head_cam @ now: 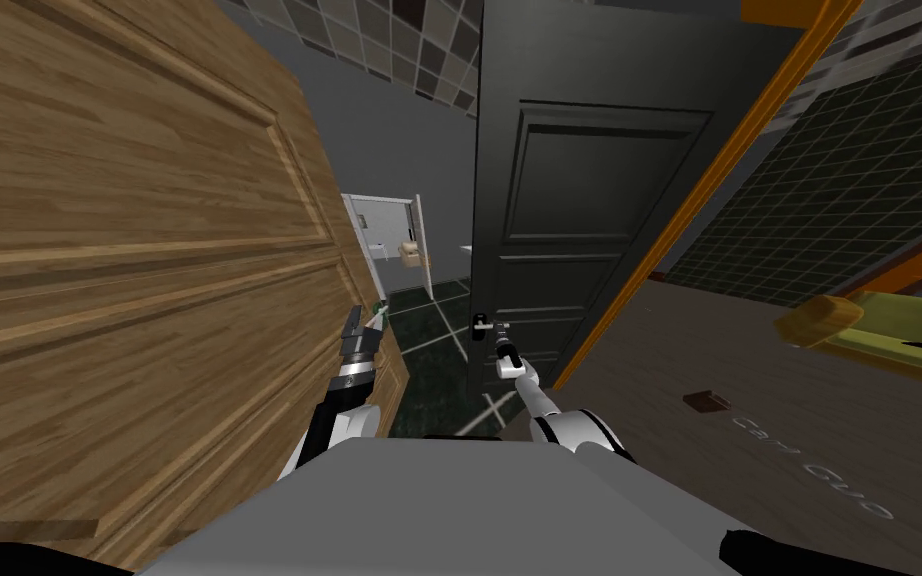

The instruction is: Push the door open

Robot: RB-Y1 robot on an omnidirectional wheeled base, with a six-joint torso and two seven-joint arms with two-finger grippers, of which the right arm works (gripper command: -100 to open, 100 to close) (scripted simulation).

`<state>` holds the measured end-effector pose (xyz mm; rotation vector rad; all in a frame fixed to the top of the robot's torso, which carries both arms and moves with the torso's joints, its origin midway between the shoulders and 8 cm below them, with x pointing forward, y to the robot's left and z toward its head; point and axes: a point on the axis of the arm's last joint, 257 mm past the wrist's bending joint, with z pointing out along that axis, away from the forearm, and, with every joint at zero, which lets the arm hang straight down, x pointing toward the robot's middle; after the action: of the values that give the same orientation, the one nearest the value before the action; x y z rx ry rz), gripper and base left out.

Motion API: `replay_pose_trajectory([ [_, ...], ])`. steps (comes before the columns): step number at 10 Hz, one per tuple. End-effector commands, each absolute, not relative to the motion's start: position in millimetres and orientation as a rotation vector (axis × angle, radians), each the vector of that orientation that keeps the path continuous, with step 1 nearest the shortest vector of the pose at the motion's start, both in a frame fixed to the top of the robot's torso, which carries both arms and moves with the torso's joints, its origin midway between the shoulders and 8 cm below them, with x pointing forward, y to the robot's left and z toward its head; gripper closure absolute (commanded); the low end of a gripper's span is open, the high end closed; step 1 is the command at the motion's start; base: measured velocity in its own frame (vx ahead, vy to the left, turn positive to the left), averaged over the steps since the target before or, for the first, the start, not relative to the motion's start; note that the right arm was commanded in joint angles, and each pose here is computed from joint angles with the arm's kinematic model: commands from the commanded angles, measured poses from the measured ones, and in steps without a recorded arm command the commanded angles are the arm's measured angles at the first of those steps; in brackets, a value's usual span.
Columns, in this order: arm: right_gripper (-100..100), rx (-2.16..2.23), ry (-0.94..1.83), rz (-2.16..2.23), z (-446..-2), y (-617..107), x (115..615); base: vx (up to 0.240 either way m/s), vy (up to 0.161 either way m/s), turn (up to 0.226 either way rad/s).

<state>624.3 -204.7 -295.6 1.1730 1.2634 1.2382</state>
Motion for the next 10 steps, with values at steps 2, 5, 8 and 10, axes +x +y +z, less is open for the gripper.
replay_pose_trajectory([
  [2, 100, 1.188, 1.231, 1.222, -292, -221, 627, 0.164, 0.185, -0.094],
  [5, 100, 1.206, 1.213, 1.211, -292, -230, 626, 0.142, 0.124, -0.058],
  [8, 100, 1.204, 1.197, 1.181, -292, -243, 626, 0.133, 0.005, -0.063],
  [10, 100, 1.201, 1.186, 1.166, -291, -247, 626, 0.203, 0.008, -0.079],
])
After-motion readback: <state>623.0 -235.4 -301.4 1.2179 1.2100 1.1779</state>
